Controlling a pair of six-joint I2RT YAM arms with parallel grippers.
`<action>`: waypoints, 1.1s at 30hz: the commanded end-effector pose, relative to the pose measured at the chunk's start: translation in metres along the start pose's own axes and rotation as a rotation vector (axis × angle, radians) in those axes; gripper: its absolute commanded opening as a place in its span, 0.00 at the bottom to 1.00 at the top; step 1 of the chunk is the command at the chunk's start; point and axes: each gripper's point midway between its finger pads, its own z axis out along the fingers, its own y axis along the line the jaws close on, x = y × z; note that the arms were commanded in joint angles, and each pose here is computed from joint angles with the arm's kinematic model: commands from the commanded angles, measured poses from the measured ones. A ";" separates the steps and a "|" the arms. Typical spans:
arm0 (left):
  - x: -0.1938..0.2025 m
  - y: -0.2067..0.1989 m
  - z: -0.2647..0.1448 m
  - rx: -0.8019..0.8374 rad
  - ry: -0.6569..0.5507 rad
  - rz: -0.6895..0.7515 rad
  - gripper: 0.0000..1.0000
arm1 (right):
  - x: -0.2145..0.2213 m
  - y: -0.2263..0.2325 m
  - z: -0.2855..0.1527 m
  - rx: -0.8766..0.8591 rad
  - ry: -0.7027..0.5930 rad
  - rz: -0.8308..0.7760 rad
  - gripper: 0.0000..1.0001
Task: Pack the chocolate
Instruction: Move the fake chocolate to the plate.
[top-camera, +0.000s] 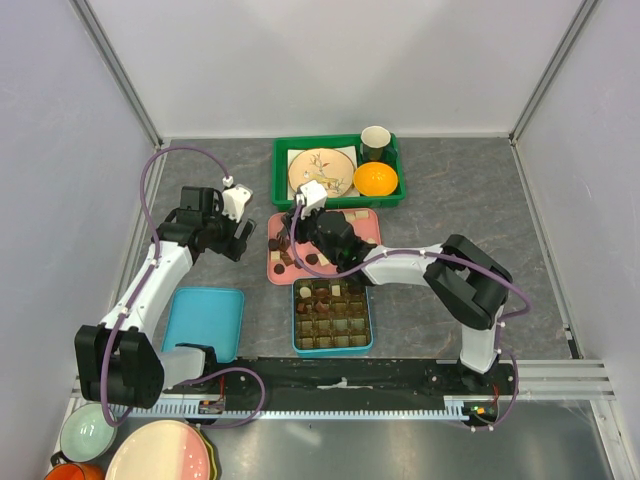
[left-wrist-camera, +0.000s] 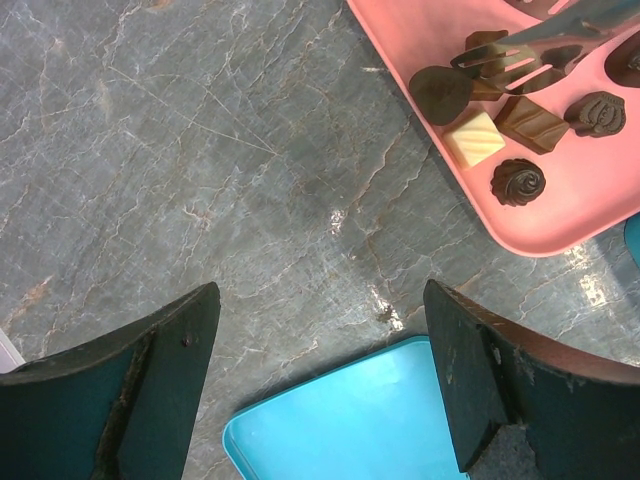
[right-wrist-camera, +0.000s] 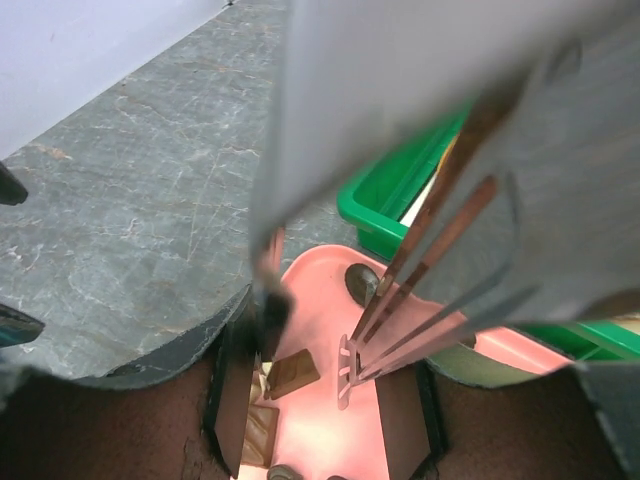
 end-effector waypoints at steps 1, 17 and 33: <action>-0.006 0.008 -0.004 -0.031 -0.032 0.033 0.89 | 0.005 -0.002 0.006 0.011 0.010 0.016 0.54; -0.009 0.007 -0.005 -0.022 -0.043 0.030 0.89 | 0.000 -0.054 -0.023 0.152 0.034 -0.083 0.52; -0.006 0.007 -0.005 -0.027 -0.038 0.034 0.89 | -0.036 -0.029 -0.018 0.031 -0.053 -0.024 0.55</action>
